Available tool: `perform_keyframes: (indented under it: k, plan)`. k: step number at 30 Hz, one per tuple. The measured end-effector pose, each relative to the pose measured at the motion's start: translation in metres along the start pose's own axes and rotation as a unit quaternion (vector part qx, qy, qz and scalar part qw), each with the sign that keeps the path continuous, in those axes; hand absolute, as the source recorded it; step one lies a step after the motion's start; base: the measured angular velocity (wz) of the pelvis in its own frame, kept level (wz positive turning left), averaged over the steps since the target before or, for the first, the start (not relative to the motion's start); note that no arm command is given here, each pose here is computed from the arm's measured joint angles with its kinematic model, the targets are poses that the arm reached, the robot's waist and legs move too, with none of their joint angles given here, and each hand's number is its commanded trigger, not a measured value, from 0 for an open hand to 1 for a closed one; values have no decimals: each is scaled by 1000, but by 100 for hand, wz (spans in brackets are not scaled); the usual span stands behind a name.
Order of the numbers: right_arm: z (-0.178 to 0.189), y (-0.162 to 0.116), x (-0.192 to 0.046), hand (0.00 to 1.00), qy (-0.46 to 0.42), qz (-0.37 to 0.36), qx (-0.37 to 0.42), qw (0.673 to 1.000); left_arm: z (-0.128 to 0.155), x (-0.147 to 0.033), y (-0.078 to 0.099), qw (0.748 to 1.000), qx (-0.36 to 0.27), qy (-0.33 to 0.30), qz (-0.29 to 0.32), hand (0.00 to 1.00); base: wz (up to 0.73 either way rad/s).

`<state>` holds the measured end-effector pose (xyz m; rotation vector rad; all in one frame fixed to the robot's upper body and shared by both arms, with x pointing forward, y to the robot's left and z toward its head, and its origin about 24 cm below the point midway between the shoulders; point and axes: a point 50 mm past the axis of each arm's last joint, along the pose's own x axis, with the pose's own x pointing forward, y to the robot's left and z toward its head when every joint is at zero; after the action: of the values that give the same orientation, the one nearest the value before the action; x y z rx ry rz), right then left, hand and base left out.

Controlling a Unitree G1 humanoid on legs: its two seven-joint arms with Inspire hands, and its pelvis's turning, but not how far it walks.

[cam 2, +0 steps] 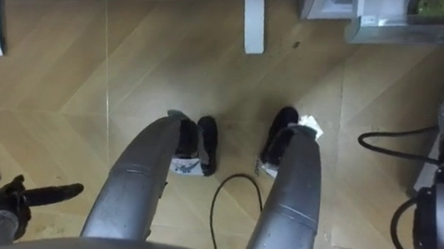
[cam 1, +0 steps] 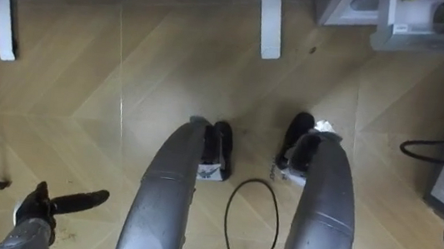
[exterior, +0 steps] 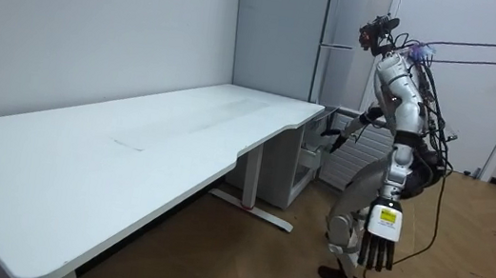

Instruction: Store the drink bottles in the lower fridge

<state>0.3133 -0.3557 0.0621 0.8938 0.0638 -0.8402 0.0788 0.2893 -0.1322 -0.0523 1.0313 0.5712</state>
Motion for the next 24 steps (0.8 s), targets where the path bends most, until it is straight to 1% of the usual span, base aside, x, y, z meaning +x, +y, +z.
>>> perform_keyframes:
  k: [2,6,9,12,14,17,20,24]
  plan:
    - [1,-2,0,0,-6,-10,17,1000,-4,-2,5,1000,4,4,3,0,10]
    - [1,-10,1,0,-18,-33,29,999,-7,-2,6,1000,7,13,4,0,25]
    - [0,-17,1,0,-27,-60,43,997,-11,-3,7,1000,8,18,-5,0,3]
    - [-3,-19,0,0,-33,-79,48,995,-20,-6,13,1000,9,27,-6,0,17]
    - [-5,-21,-1,0,-34,-97,52,993,-27,-9,20,999,13,33,1,0,27]
    - [-2,-23,-1,0,-43,-117,55,991,-32,-11,25,999,16,39,7,0,20]
    - [0,-19,-2,0,-47,-124,60,989,-34,-13,31,999,19,38,14,0,17]
    - [0,-12,-2,0,-44,-121,66,989,-31,-13,34,1000,9,27,10,0,26]
